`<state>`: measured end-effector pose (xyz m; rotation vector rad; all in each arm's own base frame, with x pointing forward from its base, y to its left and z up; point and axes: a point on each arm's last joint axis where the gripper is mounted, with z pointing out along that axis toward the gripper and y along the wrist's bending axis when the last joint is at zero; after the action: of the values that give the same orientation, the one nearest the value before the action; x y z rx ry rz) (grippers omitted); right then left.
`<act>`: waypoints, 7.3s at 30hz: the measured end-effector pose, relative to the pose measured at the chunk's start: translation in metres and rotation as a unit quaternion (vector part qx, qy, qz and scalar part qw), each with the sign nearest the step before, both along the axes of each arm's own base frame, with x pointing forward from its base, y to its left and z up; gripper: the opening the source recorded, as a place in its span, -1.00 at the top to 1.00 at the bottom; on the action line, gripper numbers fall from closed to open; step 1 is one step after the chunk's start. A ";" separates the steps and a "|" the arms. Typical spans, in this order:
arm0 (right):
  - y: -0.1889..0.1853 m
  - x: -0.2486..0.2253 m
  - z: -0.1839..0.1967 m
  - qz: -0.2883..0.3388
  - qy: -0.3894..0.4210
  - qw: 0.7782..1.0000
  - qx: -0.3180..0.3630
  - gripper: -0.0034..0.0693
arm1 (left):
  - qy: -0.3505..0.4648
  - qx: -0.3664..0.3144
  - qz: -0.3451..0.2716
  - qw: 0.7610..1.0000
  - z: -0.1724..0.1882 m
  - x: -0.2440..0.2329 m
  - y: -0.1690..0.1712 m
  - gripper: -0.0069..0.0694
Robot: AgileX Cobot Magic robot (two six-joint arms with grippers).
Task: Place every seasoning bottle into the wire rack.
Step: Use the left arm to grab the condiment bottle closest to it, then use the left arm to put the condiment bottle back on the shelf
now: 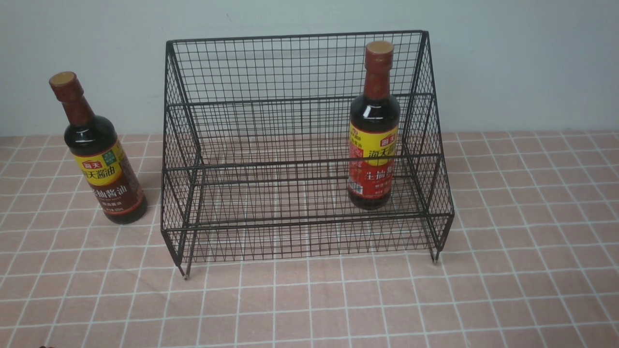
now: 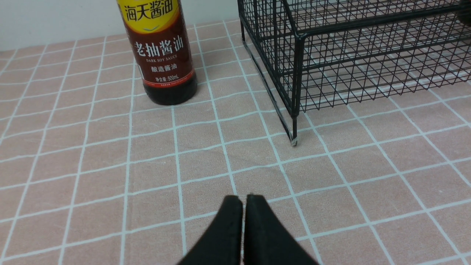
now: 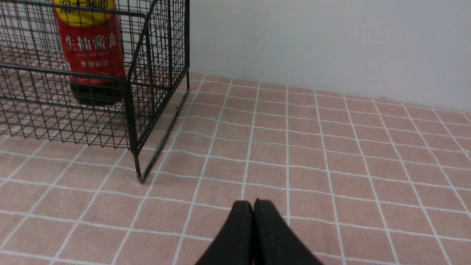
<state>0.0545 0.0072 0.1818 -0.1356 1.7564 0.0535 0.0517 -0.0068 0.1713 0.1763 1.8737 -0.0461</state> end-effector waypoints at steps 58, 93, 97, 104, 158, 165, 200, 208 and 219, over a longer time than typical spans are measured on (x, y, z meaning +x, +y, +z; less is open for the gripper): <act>-0.001 0.000 0.000 -0.014 0.007 0.999 0.044 0.95 | -0.273 -0.173 0.032 0.946 0.051 0.002 0.005 0.84; -0.001 0.000 0.000 -0.014 0.008 0.999 0.043 0.95 | -0.151 -0.116 0.118 0.974 0.137 0.205 -0.004 -0.37; -0.001 0.000 0.000 -0.014 0.008 0.999 0.043 0.95 | -0.168 -0.102 0.169 0.966 0.147 0.210 0.015 -0.56; -0.001 0.000 0.000 -0.014 0.008 0.999 0.043 0.95 | -0.186 -0.091 0.190 0.960 0.159 0.221 0.026 -0.58; -0.001 0.000 0.000 -0.015 0.007 0.999 0.041 0.95 | -0.065 -0.086 0.137 0.985 0.145 0.290 0.015 0.14; -0.001 0.000 0.000 -0.015 0.007 0.999 0.041 0.95 | -0.187 -0.067 0.112 0.974 0.230 0.274 0.013 0.14; -0.001 0.000 0.000 -0.015 0.008 0.999 0.042 0.95 | -0.199 -0.065 -0.051 0.977 0.254 0.370 -0.108 0.14; -0.001 0.000 0.000 -0.015 0.008 0.999 0.042 0.95 | -0.086 -0.042 -0.085 0.992 0.223 0.377 -0.116 0.14; -0.001 0.000 0.000 -0.015 0.008 0.999 0.042 0.95 | 0.048 -0.011 -0.127 0.991 0.197 0.369 -0.122 0.14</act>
<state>0.0544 0.0061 0.1816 -0.0484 1.7679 0.1068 0.4210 -0.1286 0.3686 0.4037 1.9369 -0.2535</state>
